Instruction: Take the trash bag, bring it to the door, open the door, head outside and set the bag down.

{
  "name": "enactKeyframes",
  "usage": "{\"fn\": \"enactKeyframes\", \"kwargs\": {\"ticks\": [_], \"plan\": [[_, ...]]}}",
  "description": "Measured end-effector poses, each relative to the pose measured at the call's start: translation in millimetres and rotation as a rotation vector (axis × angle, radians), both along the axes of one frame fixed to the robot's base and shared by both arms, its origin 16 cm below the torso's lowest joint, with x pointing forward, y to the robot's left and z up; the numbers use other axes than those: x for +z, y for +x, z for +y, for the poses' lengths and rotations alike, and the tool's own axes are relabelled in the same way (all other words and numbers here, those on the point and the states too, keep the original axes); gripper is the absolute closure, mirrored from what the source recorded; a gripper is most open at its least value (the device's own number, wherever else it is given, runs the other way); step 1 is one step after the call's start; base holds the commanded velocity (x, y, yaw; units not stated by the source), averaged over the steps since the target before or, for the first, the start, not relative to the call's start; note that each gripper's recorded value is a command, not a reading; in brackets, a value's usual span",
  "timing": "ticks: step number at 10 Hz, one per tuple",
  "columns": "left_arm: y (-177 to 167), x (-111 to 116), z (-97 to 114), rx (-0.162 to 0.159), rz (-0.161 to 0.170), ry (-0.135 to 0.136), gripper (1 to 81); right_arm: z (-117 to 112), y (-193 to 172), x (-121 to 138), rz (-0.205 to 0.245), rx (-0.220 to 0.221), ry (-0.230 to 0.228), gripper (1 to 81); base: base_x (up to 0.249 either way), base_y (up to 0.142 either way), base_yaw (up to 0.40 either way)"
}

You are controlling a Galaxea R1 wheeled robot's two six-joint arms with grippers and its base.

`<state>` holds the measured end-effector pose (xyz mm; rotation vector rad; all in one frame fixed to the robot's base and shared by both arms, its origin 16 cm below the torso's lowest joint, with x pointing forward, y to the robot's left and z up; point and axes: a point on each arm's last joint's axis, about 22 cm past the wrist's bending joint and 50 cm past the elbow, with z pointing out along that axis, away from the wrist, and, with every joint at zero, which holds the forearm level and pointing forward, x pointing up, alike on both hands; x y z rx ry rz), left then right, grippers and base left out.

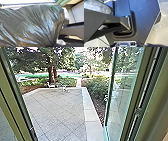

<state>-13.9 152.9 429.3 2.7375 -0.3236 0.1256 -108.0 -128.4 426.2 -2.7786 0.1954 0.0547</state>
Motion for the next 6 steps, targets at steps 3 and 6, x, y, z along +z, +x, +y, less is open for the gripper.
{"fn": "enactKeyframes", "kwargs": {"ticks": [3, 6], "plan": [[0.5, -0.5, 4.1, -0.003, -0.001, 0.005, 81.1, 0.2, 0.3, 0.1, 0.000, -0.002, 0.000, 1.0, 0.000, 0.000, 0.000], [0.5, -0.6, 5.0, -0.003, -0.001, 0.006, 81.1, 0.3, -0.3, 0.1, 0.000, -0.001, 0.000, 1.0, 0.000, 0.000, 0.000]]}}
